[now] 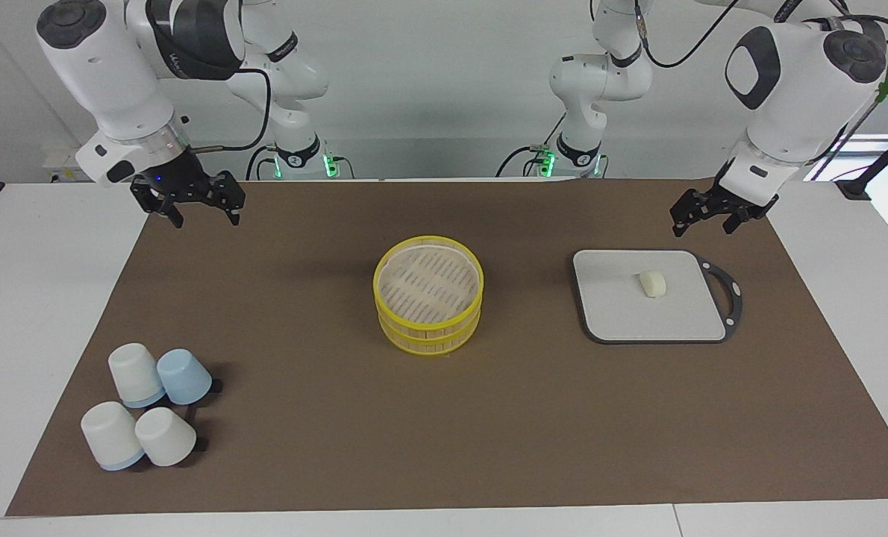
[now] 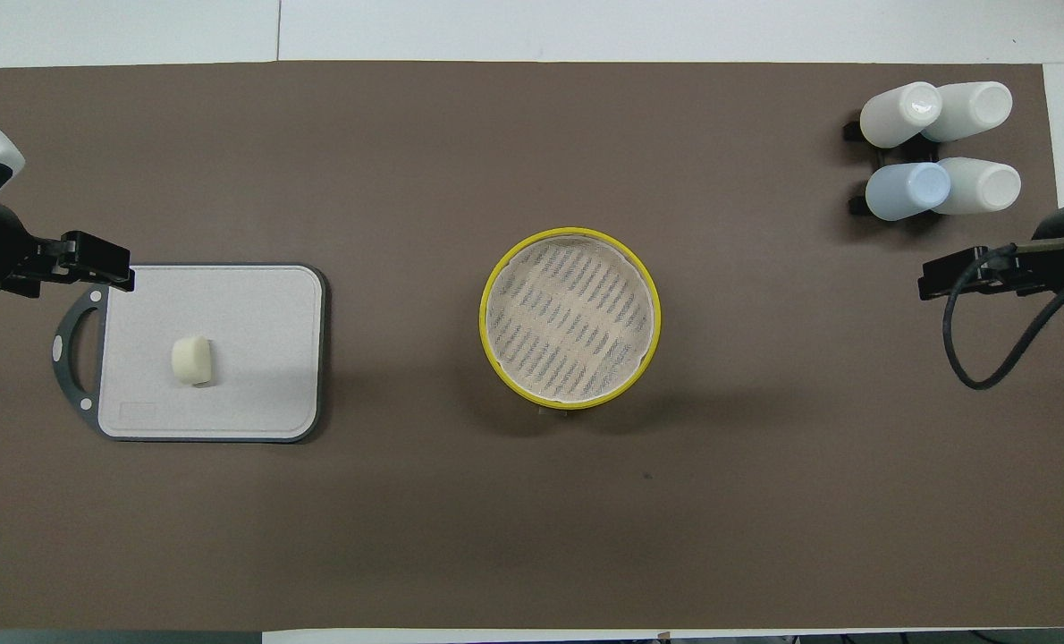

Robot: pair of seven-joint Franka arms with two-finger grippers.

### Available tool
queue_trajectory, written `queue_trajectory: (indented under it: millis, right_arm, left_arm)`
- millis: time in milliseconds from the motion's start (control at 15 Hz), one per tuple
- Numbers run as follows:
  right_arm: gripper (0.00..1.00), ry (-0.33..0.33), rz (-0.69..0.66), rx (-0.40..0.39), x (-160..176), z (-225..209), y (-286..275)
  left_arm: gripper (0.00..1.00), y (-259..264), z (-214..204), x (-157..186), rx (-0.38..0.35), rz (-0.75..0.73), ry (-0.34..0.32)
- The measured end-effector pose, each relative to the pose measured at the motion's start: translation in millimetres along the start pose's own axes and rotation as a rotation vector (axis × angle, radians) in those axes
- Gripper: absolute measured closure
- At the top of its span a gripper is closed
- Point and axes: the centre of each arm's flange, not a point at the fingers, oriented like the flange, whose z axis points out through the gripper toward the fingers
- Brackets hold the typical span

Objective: Place bun in steamer
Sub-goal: 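Reach the right gripper to the steamer lid while the left gripper approaches the bun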

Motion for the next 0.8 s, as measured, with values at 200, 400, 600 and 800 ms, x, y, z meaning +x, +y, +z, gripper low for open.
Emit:
queue_trajectory:
  millis: [200,400,600,800]
  right_arm:
    - [0.00,0.000,-0.005,0.001,12,16,-64]
    - [0.00,-0.011,0.022,-0.001,22,31,-151]
    - [0.00,-0.018,0.077,-0.010,20,53,-241]
    - [0.00,-0.023,0.116,-0.014,27,77,-305]
  left_arm:
    - [0.00,7,4,-3,0.001,0.012,-0.031]
    - [0.00,8,4,-4,0.001,0.012,-0.037]
    - [0.00,-2,4,-5,0.000,-0.005,-0.032]
    - [0.00,-10,23,-8,-0.004,-0.019,-0.021]
